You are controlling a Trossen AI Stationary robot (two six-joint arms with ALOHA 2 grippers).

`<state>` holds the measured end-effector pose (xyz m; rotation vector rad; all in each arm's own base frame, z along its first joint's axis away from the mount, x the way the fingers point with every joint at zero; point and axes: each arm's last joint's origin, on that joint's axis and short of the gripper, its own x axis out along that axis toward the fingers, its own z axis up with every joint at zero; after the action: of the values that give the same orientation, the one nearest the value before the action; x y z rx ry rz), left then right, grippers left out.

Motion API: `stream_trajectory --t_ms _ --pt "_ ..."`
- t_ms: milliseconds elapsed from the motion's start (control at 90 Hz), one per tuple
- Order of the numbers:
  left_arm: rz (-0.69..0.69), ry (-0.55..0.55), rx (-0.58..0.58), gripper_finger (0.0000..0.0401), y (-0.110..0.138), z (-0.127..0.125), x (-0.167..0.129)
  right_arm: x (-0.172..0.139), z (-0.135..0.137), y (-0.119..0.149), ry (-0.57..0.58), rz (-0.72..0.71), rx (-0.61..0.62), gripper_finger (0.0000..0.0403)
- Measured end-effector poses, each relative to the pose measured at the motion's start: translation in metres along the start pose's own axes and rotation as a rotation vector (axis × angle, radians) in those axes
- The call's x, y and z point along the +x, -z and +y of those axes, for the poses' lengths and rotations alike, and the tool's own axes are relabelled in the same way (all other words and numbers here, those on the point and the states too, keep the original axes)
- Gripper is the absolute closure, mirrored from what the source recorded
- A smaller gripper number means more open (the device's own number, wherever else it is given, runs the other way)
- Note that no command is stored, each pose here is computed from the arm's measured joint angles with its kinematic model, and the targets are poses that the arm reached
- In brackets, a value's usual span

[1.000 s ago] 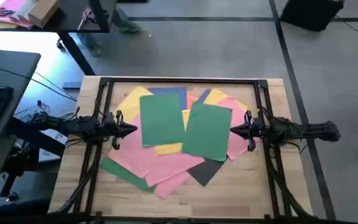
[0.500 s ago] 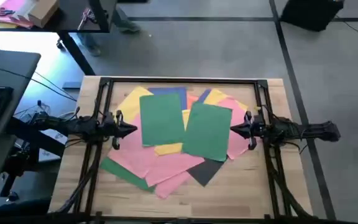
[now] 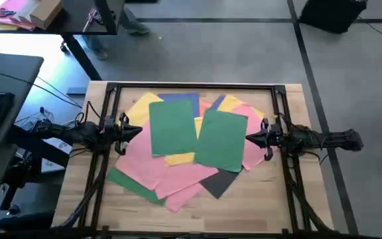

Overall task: Organize paper
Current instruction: Move the green paper to the bottom left of the table

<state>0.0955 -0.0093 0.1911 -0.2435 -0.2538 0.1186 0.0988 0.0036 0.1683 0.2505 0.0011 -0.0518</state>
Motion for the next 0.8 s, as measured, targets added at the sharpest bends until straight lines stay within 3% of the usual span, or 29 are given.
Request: stream_trajectory --t_ms 189,344,478,700,800 --pt "-0.001 0.108 -0.074 0.0391 -0.001 -0.006 0.005 0.0 0.002 -0.007 -0.022 -0.076 0.091 0.0402" --pt "-0.034 0.143 -0.058 0.0391 -0.001 -0.014 0.017 0.001 0.004 -0.016 -0.039 -0.157 0.085 0.0402" --pt "0.084 0.138 0.003 0.0391 0.004 -0.023 0.038 0.006 0.006 -0.018 -0.054 -0.17 0.084 0.0402" --pt "0.301 0.188 0.214 0.0391 0.024 -0.045 0.082 0.022 0.009 -0.013 -0.111 -0.104 0.074 0.0402" --pt "0.388 0.138 0.268 0.0387 0.033 -0.049 0.098 0.029 0.01 -0.009 -0.136 -0.064 0.069 0.0402"
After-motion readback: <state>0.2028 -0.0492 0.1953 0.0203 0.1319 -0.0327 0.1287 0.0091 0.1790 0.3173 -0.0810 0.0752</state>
